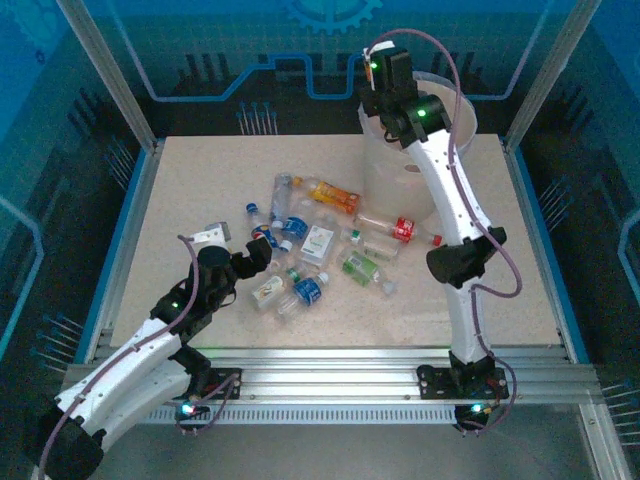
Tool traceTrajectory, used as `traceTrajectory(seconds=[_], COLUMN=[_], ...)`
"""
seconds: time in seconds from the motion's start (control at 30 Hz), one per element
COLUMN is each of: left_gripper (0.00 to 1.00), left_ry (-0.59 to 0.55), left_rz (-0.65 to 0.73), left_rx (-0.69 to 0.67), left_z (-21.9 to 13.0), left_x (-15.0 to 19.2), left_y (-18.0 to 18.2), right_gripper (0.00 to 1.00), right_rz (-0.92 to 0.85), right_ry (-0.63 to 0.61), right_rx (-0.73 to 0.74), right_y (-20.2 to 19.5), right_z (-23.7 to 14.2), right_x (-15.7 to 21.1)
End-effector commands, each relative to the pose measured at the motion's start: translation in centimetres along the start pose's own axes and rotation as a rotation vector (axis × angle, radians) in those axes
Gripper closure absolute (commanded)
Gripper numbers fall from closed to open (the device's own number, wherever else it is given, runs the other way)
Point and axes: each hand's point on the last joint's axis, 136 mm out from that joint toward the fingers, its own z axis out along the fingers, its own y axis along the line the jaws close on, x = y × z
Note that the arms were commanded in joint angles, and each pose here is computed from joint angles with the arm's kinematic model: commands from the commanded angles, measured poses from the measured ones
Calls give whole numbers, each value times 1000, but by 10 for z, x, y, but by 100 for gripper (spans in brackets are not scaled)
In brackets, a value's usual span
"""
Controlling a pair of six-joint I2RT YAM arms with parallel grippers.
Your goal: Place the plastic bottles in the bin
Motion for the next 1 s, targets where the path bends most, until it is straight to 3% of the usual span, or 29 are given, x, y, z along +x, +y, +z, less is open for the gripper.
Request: traceTrajectory(seconds=[0.0, 0.23, 0.53, 0.97], left_gripper=[1, 1, 1, 1], left_ry=[6, 6, 18, 26], left_rz=[10, 19, 14, 4], left_rx=[11, 9, 13, 13], left_z=[0, 0, 0, -1], left_x=[1, 1, 4, 5], left_y=[-1, -1, -1, 0], right_gripper=[72, 72, 72, 52], right_rz=[-27, -8, -30, -92], right_ry=[38, 147, 316, 491], right_rx=[11, 42, 7, -50], right_y=[-12, -44, -55, -51], right_z=[18, 51, 82, 90], right_x=[13, 52, 112, 168])
